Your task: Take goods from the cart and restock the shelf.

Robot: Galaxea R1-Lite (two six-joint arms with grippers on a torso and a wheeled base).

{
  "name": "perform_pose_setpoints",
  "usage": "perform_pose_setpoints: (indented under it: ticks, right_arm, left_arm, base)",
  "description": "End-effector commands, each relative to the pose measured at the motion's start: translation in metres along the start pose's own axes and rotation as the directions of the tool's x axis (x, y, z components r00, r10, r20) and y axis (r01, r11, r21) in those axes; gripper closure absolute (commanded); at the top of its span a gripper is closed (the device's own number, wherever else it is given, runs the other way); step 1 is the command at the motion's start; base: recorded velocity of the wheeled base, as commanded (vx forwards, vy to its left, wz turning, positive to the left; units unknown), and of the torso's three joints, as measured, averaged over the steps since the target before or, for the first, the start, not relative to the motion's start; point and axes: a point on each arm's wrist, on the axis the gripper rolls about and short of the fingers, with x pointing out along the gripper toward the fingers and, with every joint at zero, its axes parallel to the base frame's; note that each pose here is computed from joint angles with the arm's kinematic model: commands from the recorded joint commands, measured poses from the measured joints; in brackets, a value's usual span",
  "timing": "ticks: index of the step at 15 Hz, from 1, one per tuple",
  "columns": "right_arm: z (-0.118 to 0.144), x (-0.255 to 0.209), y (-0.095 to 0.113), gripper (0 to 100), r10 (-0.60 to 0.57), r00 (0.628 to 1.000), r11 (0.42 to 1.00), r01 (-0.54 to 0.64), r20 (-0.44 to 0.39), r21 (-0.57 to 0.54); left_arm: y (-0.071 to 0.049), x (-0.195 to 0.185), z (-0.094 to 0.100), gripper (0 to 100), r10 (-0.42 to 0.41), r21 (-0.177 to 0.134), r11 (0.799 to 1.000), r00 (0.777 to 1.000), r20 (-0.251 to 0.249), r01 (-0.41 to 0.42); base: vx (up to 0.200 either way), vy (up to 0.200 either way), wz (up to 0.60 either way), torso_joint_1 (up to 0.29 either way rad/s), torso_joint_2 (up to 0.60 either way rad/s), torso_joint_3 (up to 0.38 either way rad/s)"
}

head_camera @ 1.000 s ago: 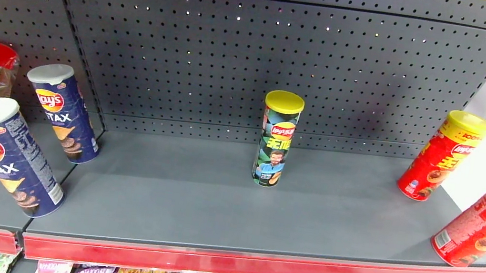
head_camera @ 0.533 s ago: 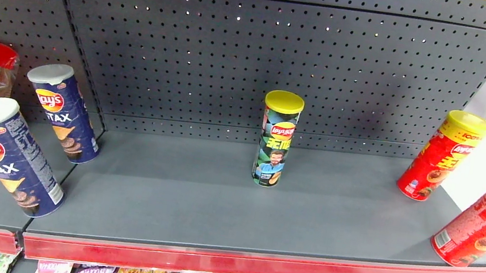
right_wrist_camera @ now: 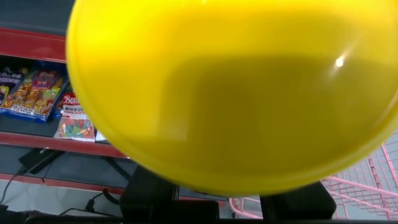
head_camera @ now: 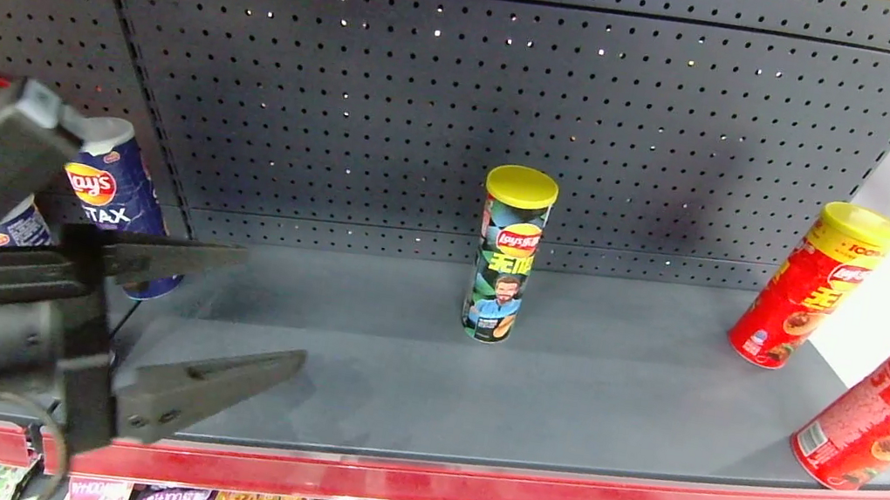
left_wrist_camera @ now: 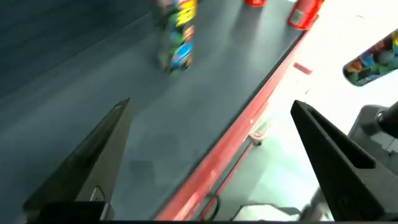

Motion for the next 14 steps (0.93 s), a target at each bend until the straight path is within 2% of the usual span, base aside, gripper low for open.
perform_pose_setpoints:
  ticks: [1,3,5,7,8,10,14]
  right_arm:
    - [0.000,0.000,0.000,100,0.001,1.000,1.000,-0.001,-0.001,0.000]
    - [0.000,0.000,0.000,100,0.001,1.000,1.000,-0.001,-0.001,0.000]
    - [0.000,0.000,0.000,100,-0.001,1.000,1.000,0.001,0.000,0.001]
    - [0.000,0.000,0.000,100,-0.004,1.000,1.000,0.004,0.001,0.003]
    - [0.000,0.000,0.000,100,-0.004,1.000,1.000,0.004,0.001,0.003]
    - [0.000,0.000,0.000,100,-0.004,1.000,1.000,0.004,0.003,0.003]
    - [0.001,0.000,0.000,100,-0.006,1.000,1.000,0.006,0.003,0.004]
  left_arm:
    - [0.010,0.091,-0.021,0,-0.081,0.001,0.997,0.996,-0.048,0.081]
    - [0.020,0.127,-0.025,0,-0.071,0.009,0.997,0.997,-0.032,0.071]
    - [0.027,0.149,-0.016,0,-0.068,0.021,0.997,0.998,-0.008,0.068]
    - [0.036,0.175,-0.003,0,-0.061,0.038,0.997,0.997,0.039,0.060]
    - [0.036,0.176,-0.003,0,-0.061,0.038,0.997,0.997,0.037,0.060]
    - [0.042,0.190,-0.004,0,-0.057,0.064,0.996,0.998,0.042,0.054]
    - [0.047,0.199,-0.005,0,-0.054,0.085,0.995,0.998,0.044,0.050]
  base:
    - [0.000,0.000,0.00,0.000,0.00,0.000]
    - [0.000,0.000,0.00,0.000,0.00,0.000]
    - [0.000,0.000,0.00,0.000,0.00,0.000]
    - [0.000,0.000,0.00,0.000,0.00,0.000]
    - [0.000,0.000,0.00,0.000,0.00,0.000]
    - [0.000,0.000,0.00,0.000,0.00,0.000]
    - [0.000,0.000,0.00,0.000,0.00,0.000]
